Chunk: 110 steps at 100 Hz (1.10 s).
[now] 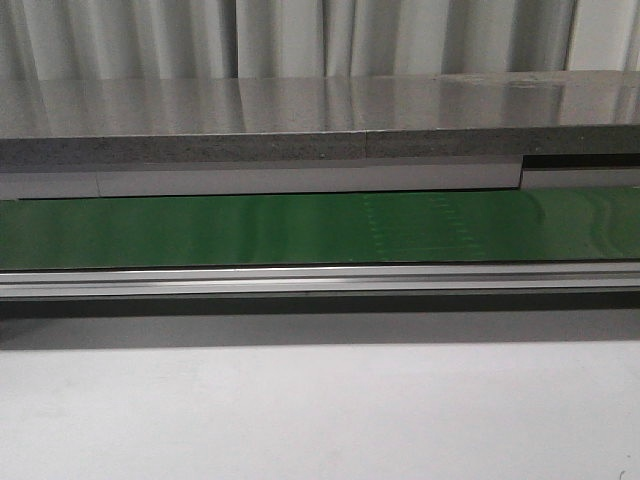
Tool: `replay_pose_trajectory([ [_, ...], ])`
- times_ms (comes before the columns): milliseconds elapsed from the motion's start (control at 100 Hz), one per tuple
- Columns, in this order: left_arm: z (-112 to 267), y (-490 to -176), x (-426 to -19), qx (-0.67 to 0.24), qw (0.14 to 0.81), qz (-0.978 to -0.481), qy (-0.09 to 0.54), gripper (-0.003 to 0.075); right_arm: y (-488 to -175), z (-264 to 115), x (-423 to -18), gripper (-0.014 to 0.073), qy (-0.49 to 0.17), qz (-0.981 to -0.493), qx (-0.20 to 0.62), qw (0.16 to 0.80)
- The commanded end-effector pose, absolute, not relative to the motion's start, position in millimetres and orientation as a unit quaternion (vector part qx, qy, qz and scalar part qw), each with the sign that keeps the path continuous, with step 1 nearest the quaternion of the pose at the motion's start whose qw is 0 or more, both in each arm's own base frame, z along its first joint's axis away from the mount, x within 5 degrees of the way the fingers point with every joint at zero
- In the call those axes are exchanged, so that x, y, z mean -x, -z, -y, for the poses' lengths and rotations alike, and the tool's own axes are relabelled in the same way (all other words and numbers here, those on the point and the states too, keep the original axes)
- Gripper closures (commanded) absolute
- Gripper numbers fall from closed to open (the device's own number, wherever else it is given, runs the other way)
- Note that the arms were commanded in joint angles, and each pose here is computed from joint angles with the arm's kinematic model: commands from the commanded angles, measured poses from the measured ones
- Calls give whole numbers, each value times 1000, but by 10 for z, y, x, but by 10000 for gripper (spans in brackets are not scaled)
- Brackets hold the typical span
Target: Move button from left to right
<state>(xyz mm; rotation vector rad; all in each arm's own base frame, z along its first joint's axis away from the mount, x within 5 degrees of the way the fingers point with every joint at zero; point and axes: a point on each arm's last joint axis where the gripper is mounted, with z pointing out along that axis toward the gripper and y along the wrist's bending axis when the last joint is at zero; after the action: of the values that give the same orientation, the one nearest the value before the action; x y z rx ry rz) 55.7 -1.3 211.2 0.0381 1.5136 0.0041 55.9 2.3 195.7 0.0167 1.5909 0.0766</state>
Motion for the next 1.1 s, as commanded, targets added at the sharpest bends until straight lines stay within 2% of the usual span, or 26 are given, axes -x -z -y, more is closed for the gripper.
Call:
replay_pose_trajectory([
  [0, 10, -2013, -554, -12, 747, -665, 1, 741, -2078, -19, -561, 662, -26, -684, -2, 729],
  [410, 9, -2063, -547, -11, 761, -649, 1, 741, -2078, -19, -561, 662, -26, -684, -2, 729],
  [520, 8, -2210, -522, -11, 774, -633, 1, 741, -2078, -19, -561, 662, -26, -684, -2, 729],
  [660, 11, -2504, -523, -8, 766, -643, 7, 741, -2078, -19, -561, 662, -26, -684, -2, 729],
  [820, 24, -2938, -644, -7, 722, -692, 16, 741, -2078, -19, -561, 662, -26, -684, -2, 729],
  [1000, 48, -3342, -922, -21, 591, -806, 17, 741, -2078, -19, -561, 662, -26, -684, -2, 729],
  [1090, 58, -3495, -1081, -24, 532, -846, 19, 741, -2078, -19, -561, 662, -26, -684, -2, 729],
])
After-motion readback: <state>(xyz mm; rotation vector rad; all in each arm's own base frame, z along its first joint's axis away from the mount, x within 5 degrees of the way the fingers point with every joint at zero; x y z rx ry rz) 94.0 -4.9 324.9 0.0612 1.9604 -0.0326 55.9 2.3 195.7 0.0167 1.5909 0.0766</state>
